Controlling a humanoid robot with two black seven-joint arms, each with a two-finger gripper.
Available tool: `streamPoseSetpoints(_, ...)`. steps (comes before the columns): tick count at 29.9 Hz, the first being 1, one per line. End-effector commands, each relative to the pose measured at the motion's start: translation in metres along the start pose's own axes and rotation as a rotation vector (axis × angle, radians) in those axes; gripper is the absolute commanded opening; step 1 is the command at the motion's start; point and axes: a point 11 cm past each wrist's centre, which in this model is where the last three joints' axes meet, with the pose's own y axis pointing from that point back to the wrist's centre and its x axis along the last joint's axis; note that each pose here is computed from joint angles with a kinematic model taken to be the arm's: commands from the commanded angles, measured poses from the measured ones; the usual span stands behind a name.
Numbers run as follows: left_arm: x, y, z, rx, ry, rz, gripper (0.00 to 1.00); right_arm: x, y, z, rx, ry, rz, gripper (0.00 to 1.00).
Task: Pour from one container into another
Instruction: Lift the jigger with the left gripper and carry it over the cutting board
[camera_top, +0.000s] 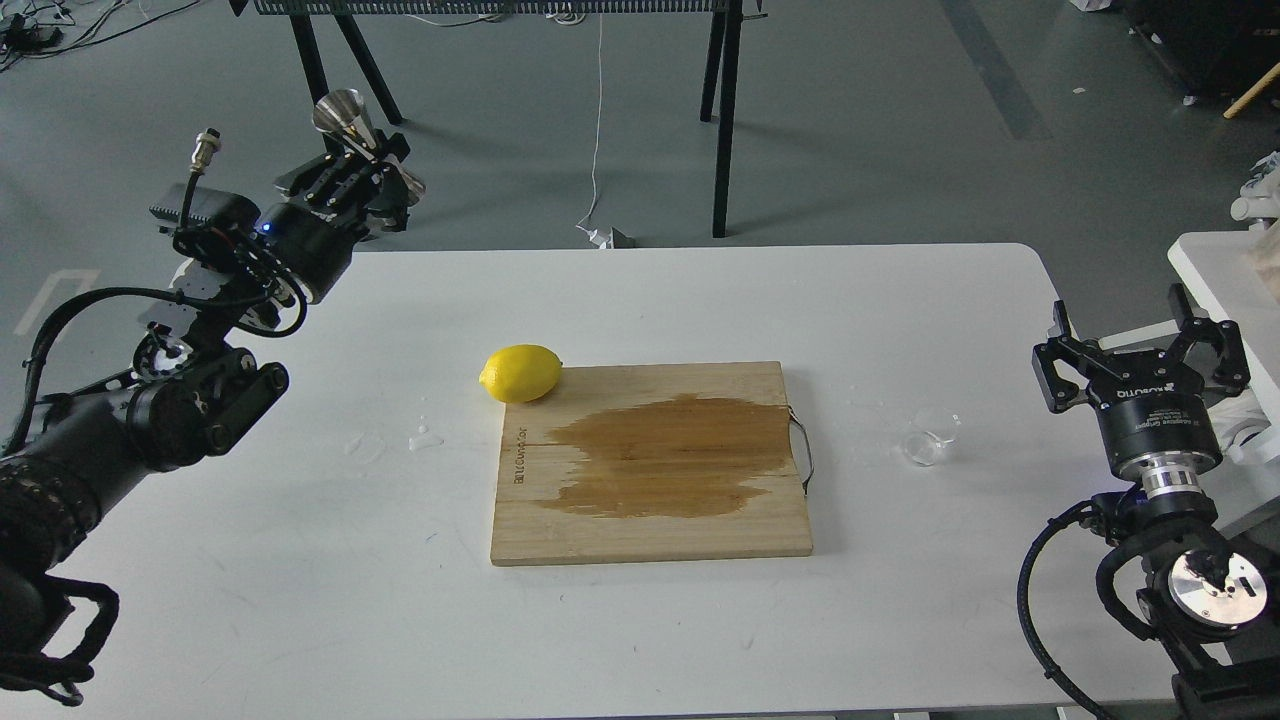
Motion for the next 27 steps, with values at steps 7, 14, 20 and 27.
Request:
streamPoseSetpoints(7,-0.043,-0.049,0.152,-0.272,0.137,-0.03,0.14,-0.003,-0.002,-0.001,0.003,-0.001,-0.008,0.98)
streamPoseSetpoints(14,-0.079,-0.033,0.186,-0.329,0.183,-0.101,0.17,-0.002,-0.002,-0.001,0.001,0.001,-0.005,0.98)
streamPoseSetpoints(20,-0.12,-0.002,0.188,-0.326,0.196,-0.197,0.17,-0.001,-0.001,0.001,-0.002,-0.001,-0.004,0.98)
streamPoseSetpoints(27,-0.146,0.022,0.191,-0.315,0.231,-0.251,0.17,-0.001,-0.001,0.001,-0.002,0.001,-0.004,0.98)
